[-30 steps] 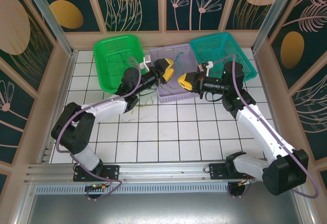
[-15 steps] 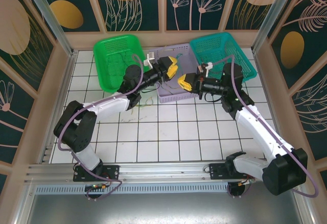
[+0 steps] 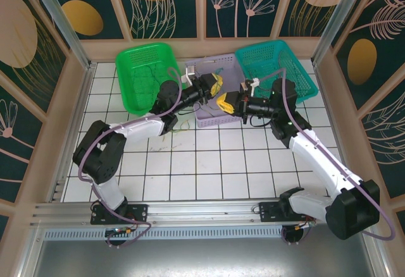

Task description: Untangle the cables

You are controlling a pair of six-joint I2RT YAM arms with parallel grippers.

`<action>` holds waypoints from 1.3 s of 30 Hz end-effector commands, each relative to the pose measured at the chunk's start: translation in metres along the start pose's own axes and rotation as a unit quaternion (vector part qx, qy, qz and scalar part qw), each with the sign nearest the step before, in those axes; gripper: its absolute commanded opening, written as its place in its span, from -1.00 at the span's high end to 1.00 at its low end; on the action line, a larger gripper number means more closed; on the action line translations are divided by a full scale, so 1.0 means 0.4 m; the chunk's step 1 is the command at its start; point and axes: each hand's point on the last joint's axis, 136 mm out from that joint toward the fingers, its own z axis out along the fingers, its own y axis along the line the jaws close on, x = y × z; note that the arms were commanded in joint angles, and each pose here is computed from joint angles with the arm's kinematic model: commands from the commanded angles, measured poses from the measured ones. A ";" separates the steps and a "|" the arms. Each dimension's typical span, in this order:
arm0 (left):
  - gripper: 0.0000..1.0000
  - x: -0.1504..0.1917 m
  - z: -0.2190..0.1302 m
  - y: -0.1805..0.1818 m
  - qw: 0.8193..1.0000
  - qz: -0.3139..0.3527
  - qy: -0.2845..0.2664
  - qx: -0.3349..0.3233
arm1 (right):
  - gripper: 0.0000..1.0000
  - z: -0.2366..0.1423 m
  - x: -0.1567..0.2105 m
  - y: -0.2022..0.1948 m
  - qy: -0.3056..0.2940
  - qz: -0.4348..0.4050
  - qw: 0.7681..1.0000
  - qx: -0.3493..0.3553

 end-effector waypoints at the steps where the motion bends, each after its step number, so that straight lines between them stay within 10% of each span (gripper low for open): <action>1: 1.00 0.005 0.010 -0.045 0.999 0.039 0.006 0.018 | 1.00 0.000 0.004 0.026 -0.002 -0.019 1.000 -0.017; 6: 1.00 -0.043 -0.035 0.072 0.967 0.193 -0.022 -0.167 | 1.00 -0.017 0.022 0.037 0.006 -0.036 0.999 0.002; 13: 1.00 -0.117 -0.134 0.147 0.846 0.425 -0.029 -0.321 | 1.00 -0.077 0.058 -0.034 0.007 -0.017 0.998 0.052; 24: 1.00 -0.235 -0.314 0.106 0.536 0.700 -0.078 -0.465 | 1.00 -0.156 0.135 -0.216 0.027 0.009 0.983 0.182; 28: 1.00 -0.269 -0.361 0.115 0.450 0.730 -0.078 -0.509 | 1.00 -0.191 0.138 -0.313 0.013 0.019 0.967 0.252; 32: 1.00 -0.273 -0.380 0.119 0.412 0.745 -0.064 -0.520 | 1.00 -0.225 0.103 -0.388 -0.017 0.006 0.944 0.328; 36: 1.00 -0.222 -0.358 0.089 0.413 0.779 -0.041 -0.470 | 1.00 -0.215 0.052 -0.370 -0.037 -0.068 0.942 0.326; 39: 1.00 -0.172 -0.335 0.081 0.408 0.801 -0.009 -0.438 | 0.55 -0.192 0.014 -0.282 -0.058 -0.144 0.946 0.285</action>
